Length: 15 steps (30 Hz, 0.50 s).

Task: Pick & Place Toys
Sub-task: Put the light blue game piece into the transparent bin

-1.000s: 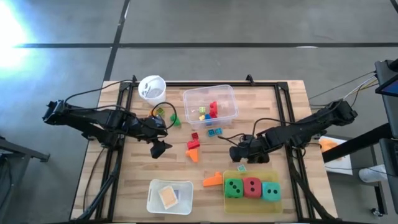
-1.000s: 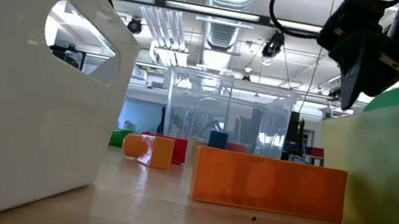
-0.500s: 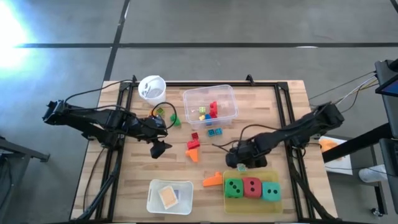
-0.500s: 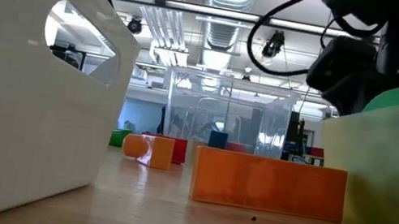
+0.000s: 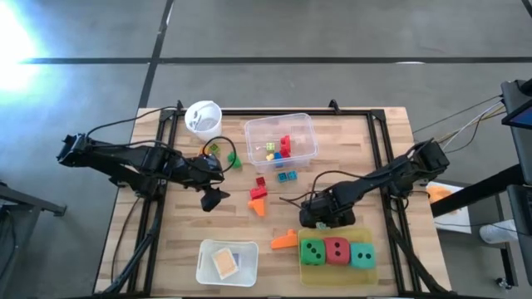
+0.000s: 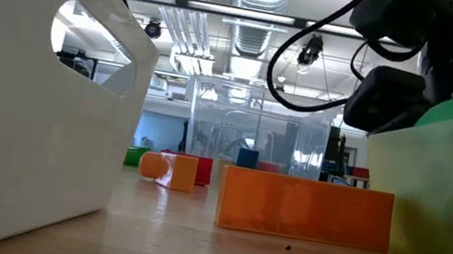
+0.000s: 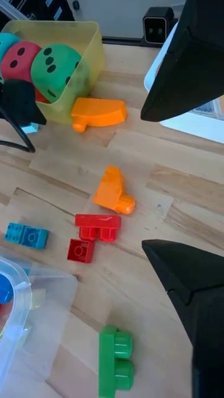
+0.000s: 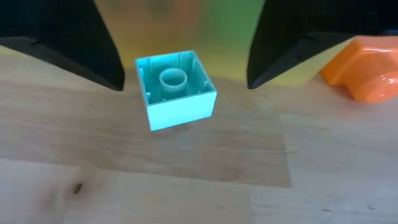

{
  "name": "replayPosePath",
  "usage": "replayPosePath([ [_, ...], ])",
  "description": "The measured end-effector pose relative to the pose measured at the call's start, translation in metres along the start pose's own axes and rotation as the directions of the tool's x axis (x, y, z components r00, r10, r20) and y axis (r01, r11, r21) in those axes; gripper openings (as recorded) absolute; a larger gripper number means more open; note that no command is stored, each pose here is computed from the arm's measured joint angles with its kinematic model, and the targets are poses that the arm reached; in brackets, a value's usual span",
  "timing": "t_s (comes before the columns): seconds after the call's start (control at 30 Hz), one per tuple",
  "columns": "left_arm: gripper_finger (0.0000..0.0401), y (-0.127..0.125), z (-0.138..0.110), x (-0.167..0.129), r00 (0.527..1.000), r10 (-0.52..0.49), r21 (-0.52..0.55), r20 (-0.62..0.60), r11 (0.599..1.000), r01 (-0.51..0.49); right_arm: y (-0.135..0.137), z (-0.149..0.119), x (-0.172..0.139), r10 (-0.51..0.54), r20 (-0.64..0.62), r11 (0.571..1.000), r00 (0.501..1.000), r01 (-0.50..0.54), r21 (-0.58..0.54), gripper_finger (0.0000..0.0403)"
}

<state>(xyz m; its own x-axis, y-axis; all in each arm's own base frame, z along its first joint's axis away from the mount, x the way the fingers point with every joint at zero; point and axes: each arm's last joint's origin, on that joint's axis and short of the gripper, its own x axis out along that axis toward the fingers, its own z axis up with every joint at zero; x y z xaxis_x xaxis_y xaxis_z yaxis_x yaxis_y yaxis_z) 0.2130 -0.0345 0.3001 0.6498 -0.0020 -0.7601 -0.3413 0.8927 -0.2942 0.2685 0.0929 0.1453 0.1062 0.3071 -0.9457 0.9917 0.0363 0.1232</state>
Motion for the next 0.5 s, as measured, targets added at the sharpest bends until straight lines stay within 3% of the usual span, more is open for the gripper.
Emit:
replayPosePath([
  [0.33,0.033,0.0,-0.0001,0.0,1.0,0.0,0.0,-0.001,1.0,0.0,-0.0035,0.0019,0.0002,-0.03,0.018,0.999,0.999,0.03,0.021,0.0146],
  [0.4,0.033,0.0,-0.0001,0.0,1.0,0.0,0.0,-0.001,1.0,0.0,-0.0034,0.0019,-0.0003,-0.027,0.025,1.0,0.999,0.026,0.018,0.0119],
  [0.5,0.033,0.0004,-0.0005,0.0,1.0,0.004,0.001,-0.005,1.0,-0.004,-0.0033,0.002,-0.0003,-0.025,0.029,1.0,0.999,0.024,0.015,0.0114],
])
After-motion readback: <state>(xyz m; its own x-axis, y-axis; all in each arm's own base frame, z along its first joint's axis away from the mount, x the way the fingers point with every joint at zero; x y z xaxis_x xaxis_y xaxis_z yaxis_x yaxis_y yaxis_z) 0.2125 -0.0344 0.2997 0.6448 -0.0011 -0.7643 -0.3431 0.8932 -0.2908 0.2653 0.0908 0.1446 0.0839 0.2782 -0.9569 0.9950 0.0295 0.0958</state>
